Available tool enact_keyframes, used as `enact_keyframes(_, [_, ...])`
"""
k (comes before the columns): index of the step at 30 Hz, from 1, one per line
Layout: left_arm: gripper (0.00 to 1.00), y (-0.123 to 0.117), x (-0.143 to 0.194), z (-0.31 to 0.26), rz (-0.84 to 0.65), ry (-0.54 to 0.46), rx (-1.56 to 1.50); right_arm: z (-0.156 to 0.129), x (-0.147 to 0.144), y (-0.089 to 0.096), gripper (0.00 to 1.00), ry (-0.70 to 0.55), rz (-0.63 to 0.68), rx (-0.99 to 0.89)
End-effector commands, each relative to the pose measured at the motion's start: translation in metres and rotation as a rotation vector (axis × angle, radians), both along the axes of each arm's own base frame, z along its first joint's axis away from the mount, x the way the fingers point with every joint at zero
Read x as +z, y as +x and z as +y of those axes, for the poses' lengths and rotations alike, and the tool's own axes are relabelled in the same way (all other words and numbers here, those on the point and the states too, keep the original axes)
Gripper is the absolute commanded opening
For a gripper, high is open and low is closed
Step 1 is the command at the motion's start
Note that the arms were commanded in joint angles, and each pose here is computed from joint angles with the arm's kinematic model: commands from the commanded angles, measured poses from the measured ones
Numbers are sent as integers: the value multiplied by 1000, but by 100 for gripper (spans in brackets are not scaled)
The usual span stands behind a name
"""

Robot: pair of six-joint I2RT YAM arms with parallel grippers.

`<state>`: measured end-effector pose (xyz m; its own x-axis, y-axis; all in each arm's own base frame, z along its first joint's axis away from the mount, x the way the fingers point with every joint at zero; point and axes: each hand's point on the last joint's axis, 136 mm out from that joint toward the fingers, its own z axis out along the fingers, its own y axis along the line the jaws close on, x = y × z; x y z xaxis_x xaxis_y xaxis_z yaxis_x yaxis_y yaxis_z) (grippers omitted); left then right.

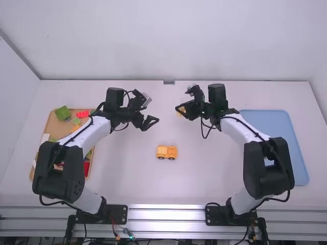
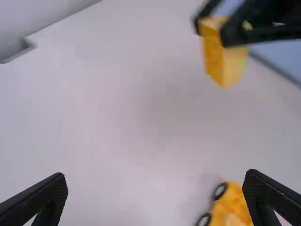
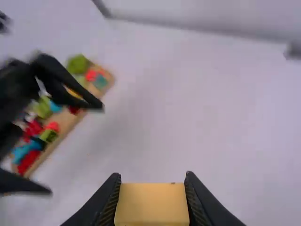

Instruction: Assemble lego blocks to make yellow taxi

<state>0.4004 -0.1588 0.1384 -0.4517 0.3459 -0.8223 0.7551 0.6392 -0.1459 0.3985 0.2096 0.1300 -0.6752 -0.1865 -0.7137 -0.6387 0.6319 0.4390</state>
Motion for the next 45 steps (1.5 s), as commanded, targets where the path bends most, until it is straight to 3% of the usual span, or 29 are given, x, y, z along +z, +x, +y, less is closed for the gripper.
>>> enact_keyframes(1, [99,18,-8,28,-16,100,145,-16,21,15,0,-280,-202,-1])
enact_keyframes(2, [99,18,-8,28,-16,100,145,-16,21,15,0,-280,-202,-1])
enact_keyframes(3, [99,20,-6,28,-29,100,147,-31,1,-4,0,-490,-147,61])
enact_keyframes(5, [99,22,-4,28,-43,97,146,-46,-19,-34,0,-683,-78,180])
enact_keyframes(9, [99,24,-2,30,-50,96,152,-51,-47,-76,0,-848,-17,436])
enact_keyframes(13, [99,22,-4,30,-43,96,151,-52,-70,-96,0,-928,31,588])
enact_keyframes(21, [99,24,-6,33,-46,121,172,-47,-127,-116,0,-985,124,803])
enact_keyframes(24, [99,27,-8,39,-48,146,198,-44,-136,-126,0,-993,137,876])
enact_keyframes(33, [97,28,-8,40,-51,151,204,-29,-139,-138,0,-1004,127,926])
enact_keyframes(45, [99,28,-8,40,-51,150,203,-41,-154,-137,0,-986,139,886])
